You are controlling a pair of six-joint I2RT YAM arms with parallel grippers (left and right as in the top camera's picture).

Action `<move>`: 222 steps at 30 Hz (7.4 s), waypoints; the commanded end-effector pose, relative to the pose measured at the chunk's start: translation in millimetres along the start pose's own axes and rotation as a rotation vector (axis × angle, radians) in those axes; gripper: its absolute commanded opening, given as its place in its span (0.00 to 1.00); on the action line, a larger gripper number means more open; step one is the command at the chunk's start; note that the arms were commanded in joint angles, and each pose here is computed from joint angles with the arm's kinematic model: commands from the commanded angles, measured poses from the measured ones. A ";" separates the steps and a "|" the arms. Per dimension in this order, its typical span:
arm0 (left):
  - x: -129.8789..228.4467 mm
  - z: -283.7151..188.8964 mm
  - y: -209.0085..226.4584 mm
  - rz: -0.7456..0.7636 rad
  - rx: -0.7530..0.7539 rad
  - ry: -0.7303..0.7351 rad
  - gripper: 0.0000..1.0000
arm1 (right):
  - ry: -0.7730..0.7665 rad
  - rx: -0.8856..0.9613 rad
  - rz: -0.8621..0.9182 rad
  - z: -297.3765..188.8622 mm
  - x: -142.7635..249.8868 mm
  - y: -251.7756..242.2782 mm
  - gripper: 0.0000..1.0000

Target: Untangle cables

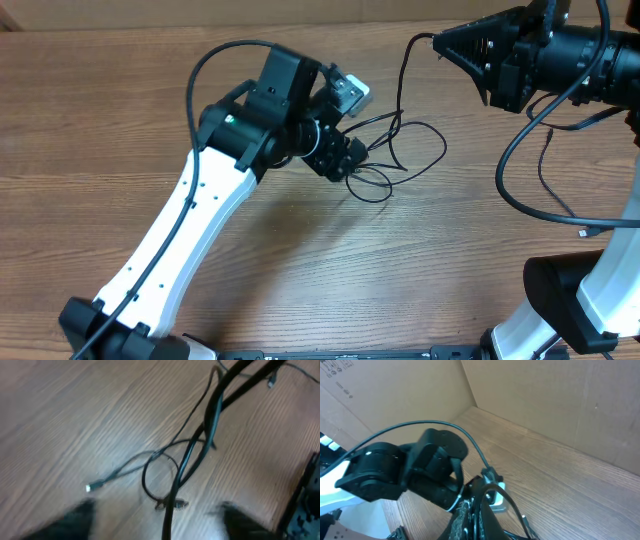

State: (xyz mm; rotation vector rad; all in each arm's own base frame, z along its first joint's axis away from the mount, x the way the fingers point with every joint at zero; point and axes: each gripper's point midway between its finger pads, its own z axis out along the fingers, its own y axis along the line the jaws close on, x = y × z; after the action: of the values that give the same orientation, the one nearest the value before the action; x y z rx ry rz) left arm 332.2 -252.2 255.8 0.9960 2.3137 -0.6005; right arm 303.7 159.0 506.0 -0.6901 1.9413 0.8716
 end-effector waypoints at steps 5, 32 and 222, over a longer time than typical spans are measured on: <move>-15.9 -8.3 -11.9 0.117 0.050 -0.067 0.04 | -0.028 0.004 -0.030 -10.0 -4.1 10.6 0.04; -35.5 -178.9 -0.4 -0.168 -0.367 -0.456 0.04 | 0.086 -0.093 0.112 20.3 19.8 -5.8 1.00; -126.9 -244.5 -52.7 -0.485 0.247 -0.877 0.04 | 0.274 -0.438 0.043 106.9 71.0 37.6 0.59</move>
State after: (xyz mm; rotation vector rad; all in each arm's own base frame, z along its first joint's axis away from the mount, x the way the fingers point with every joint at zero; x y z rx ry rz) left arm 298.1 -208.8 518.1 0.1480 1.7012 -1.2113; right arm 292.4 256.7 419.1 -1.0743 2.0149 1.3135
